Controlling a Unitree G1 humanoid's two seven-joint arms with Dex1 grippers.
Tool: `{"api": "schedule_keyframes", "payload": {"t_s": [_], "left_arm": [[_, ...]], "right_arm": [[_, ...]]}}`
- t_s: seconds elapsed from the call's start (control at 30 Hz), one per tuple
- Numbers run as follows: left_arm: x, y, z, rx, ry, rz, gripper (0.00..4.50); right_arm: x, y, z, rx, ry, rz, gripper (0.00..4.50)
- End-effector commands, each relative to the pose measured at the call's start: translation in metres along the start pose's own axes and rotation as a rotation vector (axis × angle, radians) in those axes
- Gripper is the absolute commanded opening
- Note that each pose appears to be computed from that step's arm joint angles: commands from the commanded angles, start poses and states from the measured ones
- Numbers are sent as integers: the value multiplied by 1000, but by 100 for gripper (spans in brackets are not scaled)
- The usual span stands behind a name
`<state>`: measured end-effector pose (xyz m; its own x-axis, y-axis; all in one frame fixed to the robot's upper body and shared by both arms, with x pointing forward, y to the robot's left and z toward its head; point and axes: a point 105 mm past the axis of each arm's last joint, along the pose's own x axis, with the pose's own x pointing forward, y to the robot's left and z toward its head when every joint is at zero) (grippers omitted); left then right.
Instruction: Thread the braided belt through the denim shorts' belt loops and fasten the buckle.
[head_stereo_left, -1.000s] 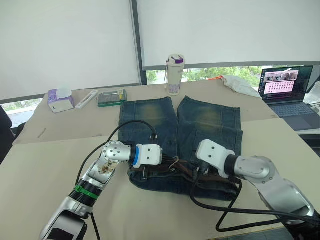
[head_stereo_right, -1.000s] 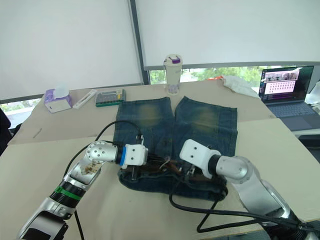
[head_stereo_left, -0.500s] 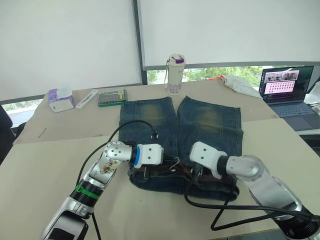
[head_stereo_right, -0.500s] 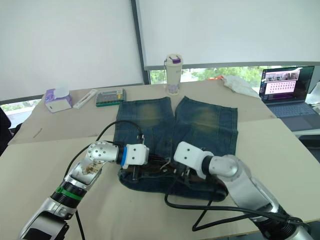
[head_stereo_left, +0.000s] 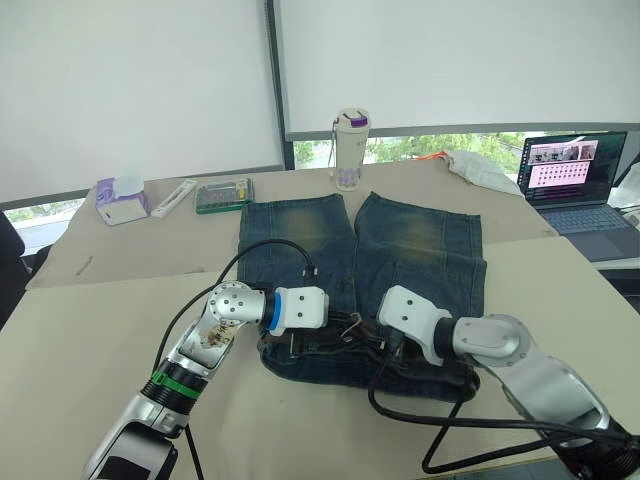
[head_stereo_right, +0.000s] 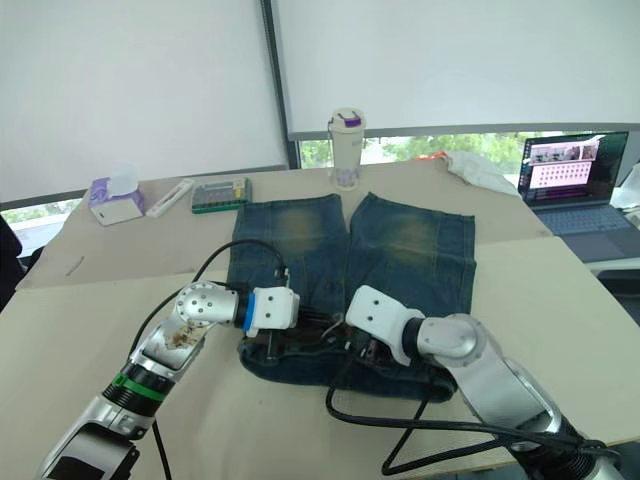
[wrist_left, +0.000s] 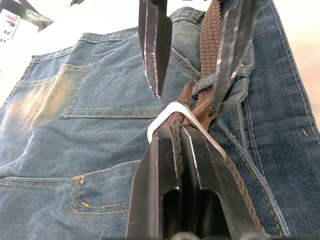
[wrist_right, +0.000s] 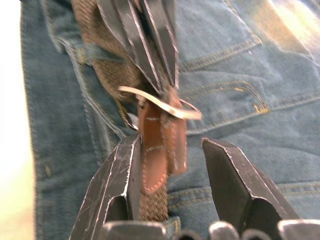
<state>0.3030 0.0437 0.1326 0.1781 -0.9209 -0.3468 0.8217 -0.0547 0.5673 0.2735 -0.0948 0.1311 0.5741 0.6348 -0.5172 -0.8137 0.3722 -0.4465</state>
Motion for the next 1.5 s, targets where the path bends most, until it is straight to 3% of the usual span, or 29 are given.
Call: {"api": "schedule_keyframes", "payload": {"t_s": [0.03,0.17,0.33,0.5,0.63,0.73,0.87,0.97,1.03,1.17,1.27,1.5], "left_arm": [[0,5,15,47,-47,13,0],[1,5,16,45,-51,13,0],[-1,2,19,0,-75,-4,0],[-31,16,43,-420,-242,56,165],[-55,4,40,-699,-246,27,298],[-67,-7,28,-858,-236,45,282],[-66,-29,-2,-944,-145,99,158],[-54,-51,-25,-906,-19,77,49],[-47,-61,-50,-911,87,100,6],[-42,-75,-81,-896,210,113,6],[-47,-83,-96,-914,262,122,6],[-54,-89,-108,-939,294,133,6]], "right_arm": [[-2,-9,5,-47,-10,-44,138],[-1,-9,5,-47,-11,-44,4],[-2,-11,5,-50,-11,-56,4],[-10,-15,2,-48,1,-86,0],[-15,-15,-1,-33,2,-97,0],[-18,-13,-3,-14,0,-102,0],[-23,-11,-7,9,6,-108,0],[-25,-10,-10,15,15,-109,0],[-26,-10,-11,9,24,-109,0],[-33,-10,-20,-18,71,-122,0],[-55,-17,-35,-45,157,-174,0],[-93,-22,-54,-51,273,-254,0]]}}
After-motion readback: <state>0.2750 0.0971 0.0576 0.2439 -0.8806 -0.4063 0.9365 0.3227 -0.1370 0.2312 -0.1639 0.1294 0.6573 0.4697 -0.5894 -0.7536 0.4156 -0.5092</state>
